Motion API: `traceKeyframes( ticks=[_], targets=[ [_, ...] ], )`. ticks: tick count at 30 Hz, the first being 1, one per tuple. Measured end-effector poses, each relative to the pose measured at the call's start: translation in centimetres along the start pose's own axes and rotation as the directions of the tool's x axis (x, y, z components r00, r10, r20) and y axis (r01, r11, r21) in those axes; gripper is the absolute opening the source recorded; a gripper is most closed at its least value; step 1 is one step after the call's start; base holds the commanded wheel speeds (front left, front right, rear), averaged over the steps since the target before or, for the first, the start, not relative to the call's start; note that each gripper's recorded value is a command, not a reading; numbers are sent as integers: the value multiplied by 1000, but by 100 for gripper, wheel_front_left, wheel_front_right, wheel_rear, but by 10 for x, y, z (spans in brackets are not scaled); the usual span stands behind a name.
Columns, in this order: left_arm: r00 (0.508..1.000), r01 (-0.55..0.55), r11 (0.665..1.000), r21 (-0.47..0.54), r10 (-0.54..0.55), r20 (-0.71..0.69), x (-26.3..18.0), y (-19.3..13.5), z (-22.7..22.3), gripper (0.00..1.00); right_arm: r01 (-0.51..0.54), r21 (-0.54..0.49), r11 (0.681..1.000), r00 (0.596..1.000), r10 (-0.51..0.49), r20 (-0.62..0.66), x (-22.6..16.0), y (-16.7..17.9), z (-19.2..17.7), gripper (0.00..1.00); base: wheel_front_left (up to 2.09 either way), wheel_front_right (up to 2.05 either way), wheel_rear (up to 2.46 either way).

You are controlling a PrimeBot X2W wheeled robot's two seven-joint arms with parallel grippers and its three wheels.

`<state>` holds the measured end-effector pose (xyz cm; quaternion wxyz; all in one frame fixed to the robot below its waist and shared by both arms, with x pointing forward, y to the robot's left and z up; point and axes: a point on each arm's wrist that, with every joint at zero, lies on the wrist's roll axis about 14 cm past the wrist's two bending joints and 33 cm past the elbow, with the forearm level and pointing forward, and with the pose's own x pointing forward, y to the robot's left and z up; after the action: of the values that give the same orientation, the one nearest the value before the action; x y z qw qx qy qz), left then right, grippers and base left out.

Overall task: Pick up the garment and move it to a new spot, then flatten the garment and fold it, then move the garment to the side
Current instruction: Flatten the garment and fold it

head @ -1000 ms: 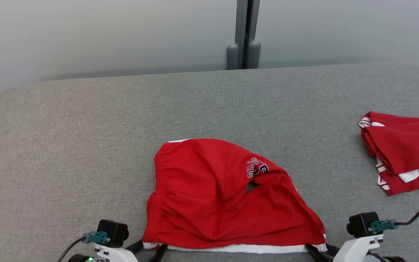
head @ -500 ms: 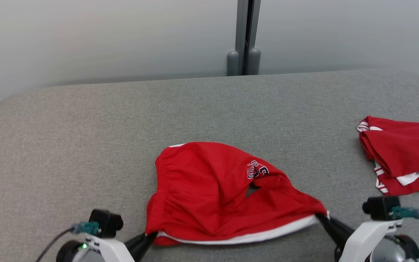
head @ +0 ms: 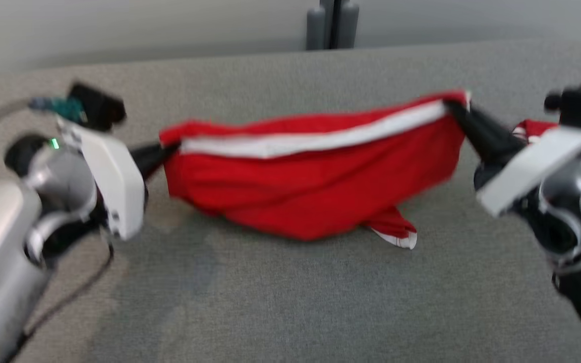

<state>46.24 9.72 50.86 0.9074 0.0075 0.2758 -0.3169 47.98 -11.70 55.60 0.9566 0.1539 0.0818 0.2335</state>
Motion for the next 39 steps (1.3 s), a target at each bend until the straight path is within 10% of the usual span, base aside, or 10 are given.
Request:
traceKeyframes(
  ticks=[15,27,39],
  targets=[
    [986,-136,984,116,123,111,100,101,136,0,-18,-149,989,983,45,180,134,-57,108,0,0,0,0],
    [936,-206,970,126,158,315,106,121,201,0,24,-311,950,936,88,342,161,-54,185,0,0,0,0],
    [994,-69,996,54,64,84,120,87,89,0,-20,-284,959,1000,14,-23,139,-70,60,0,0,0,0]
  ],
)
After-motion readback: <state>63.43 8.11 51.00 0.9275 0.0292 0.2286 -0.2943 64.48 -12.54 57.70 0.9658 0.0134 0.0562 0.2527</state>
